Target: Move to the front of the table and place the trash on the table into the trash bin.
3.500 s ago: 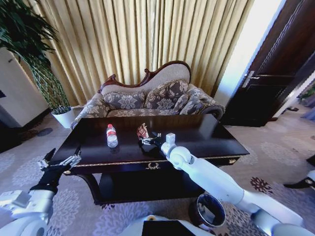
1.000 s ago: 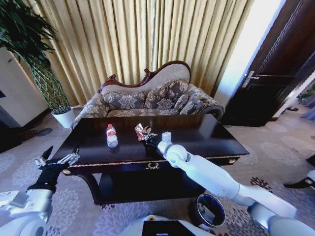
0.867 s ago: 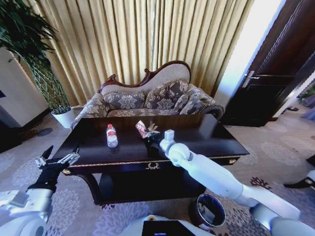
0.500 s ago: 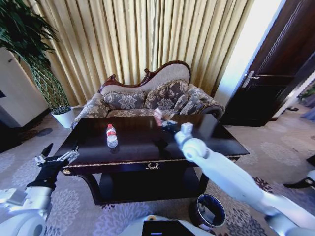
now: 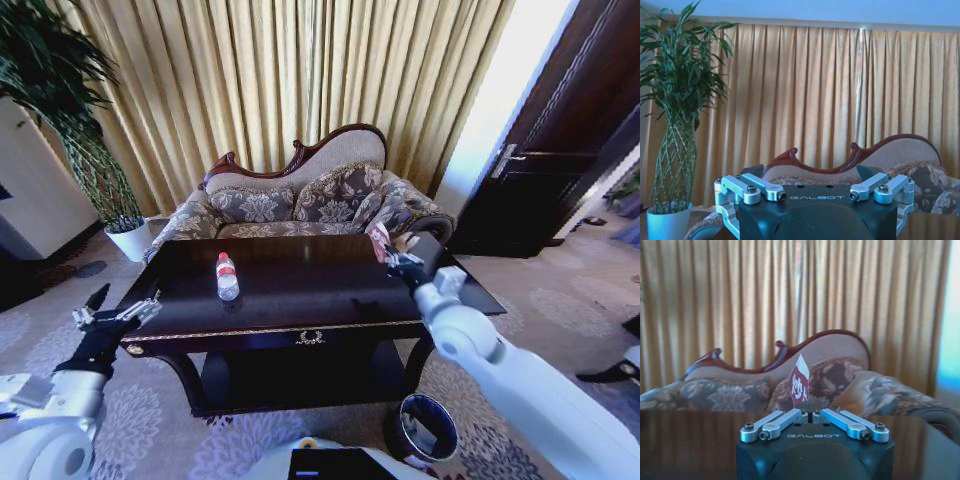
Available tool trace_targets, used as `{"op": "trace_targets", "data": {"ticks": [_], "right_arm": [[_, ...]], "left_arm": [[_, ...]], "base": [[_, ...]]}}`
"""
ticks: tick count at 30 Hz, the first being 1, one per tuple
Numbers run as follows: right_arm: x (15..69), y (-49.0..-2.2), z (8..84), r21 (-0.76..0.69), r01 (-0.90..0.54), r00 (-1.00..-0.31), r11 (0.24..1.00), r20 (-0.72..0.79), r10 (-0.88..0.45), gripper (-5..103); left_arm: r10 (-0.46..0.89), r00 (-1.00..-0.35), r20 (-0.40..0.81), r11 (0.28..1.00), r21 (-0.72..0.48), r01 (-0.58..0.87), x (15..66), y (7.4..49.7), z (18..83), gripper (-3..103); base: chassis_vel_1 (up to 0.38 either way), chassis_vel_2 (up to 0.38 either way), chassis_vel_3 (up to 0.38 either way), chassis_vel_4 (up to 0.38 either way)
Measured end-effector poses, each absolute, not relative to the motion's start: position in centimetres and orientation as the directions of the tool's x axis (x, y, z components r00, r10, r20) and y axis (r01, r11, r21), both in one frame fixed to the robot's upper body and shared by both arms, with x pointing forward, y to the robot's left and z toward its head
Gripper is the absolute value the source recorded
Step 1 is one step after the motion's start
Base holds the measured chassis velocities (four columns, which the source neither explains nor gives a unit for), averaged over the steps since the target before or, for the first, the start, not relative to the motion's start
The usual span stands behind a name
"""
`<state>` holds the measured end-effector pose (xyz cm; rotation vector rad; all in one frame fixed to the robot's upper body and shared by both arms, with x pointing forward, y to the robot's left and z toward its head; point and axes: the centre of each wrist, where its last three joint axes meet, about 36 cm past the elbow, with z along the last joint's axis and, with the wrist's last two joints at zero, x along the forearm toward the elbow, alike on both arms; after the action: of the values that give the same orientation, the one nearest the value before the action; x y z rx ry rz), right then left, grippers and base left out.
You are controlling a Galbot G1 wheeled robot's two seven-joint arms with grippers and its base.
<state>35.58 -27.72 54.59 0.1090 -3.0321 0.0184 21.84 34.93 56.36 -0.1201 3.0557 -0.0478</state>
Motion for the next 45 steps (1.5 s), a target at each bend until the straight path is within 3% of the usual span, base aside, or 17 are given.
{"op": "trace_targets", "data": {"ticks": [15,38,45], "right_arm": [[30.5,-28.0,54.8,0.039,0.015,-0.995,0.999,0.098,0.011,0],[29.9,-27.8,54.3,0.036,0.015,-0.995,0.999,0.099,0.011,0],[29.7,-27.7,53.9,0.032,0.021,-0.995,0.999,0.099,0.018,0]], "left_arm": [[-0.041,-0.998,-0.05,0.999,-0.02,-0.04,22.1,35.2,56.8,100],[-0.091,-0.99,0.109,0.996,0.005,-0.091,22.3,35.6,57.5,100],[-0.055,-0.995,0.082,0.998,0.039,-0.052,22.5,35.7,57.8,100]], "base": [[0.0,0.0,0.0,0.0],[0.033,-0.037,-0.03,0.034],[0.071,-0.064,-0.073,0.074]]}}
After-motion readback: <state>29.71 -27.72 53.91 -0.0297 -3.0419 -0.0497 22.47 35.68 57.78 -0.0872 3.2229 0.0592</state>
